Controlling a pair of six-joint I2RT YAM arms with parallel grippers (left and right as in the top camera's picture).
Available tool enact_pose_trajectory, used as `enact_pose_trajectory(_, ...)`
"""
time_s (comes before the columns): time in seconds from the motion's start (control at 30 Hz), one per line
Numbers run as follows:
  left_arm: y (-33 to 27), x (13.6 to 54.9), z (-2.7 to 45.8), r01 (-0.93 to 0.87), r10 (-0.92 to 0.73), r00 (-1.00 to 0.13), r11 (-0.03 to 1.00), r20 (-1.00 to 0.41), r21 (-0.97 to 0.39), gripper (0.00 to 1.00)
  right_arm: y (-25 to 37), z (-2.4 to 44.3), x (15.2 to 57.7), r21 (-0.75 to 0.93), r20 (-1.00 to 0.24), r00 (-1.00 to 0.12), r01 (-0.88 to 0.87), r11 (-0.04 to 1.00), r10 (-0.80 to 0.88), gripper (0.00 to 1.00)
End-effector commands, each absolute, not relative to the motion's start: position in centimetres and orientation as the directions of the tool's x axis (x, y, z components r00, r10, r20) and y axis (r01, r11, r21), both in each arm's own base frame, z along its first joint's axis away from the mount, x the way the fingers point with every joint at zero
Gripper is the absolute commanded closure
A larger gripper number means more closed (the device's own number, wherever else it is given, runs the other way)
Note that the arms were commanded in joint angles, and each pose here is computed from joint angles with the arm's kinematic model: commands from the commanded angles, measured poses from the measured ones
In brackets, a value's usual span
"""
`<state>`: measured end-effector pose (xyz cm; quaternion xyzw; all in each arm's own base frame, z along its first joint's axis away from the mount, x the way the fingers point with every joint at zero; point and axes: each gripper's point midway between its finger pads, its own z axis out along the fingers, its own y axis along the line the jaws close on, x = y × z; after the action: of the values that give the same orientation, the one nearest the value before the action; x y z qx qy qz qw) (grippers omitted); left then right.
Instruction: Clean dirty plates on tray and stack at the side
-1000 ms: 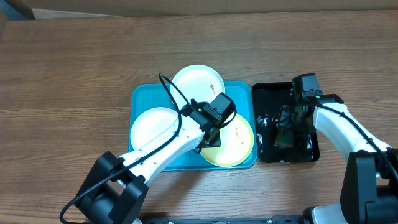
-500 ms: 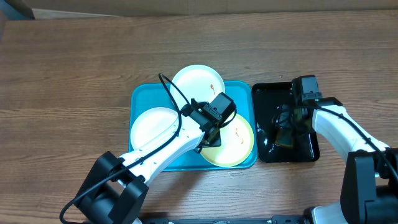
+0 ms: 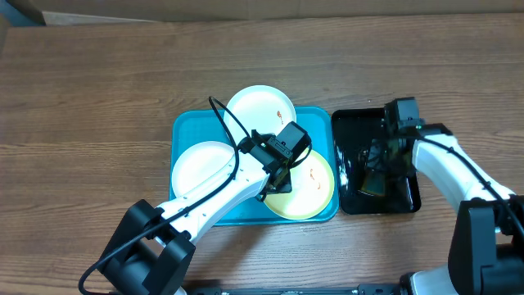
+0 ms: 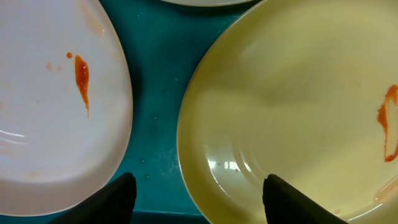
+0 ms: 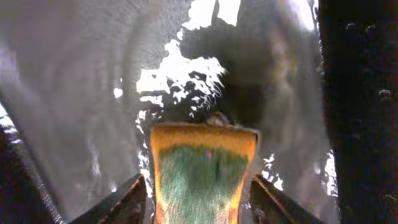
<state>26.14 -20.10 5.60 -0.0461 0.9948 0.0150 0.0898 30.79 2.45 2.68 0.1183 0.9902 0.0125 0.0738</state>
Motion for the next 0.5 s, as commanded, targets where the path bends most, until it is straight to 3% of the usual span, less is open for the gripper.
enact_pose_trajectory(0.0,-19.5,26.1,5.2,-0.115,-0.104,-0.979,0.992,-0.176,0.049,0.34,2.6,4.2,31.4,0.046,-0.14,-0.962,0.231,0.972,0.235,0.44)
enact_pose_trajectory(0.17,-19.5,25.8,4.7,-0.114,-0.104,-0.979,0.992,-0.174,0.05,0.42,2.4,3.8,29.0,0.019,-0.047,-0.954,0.297,0.955,0.297,0.45)
enact_pose_trajectory(0.33,-19.5,26.0,3.8,-0.118,-0.11,-0.976,0.992,-0.188,0.033,0.44,2.4,3.1,28.1,0.01,-0.026,-0.954,0.3,0.954,0.3,0.46)
enact_pose_trajectory(0.47,-19.8,26.3,3.8,-0.118,-0.112,-0.974,0.993,-0.199,0.02,0.54,2.3,2.5,27.9,0.011,-0.028,-0.954,0.3,0.954,0.3,0.47)
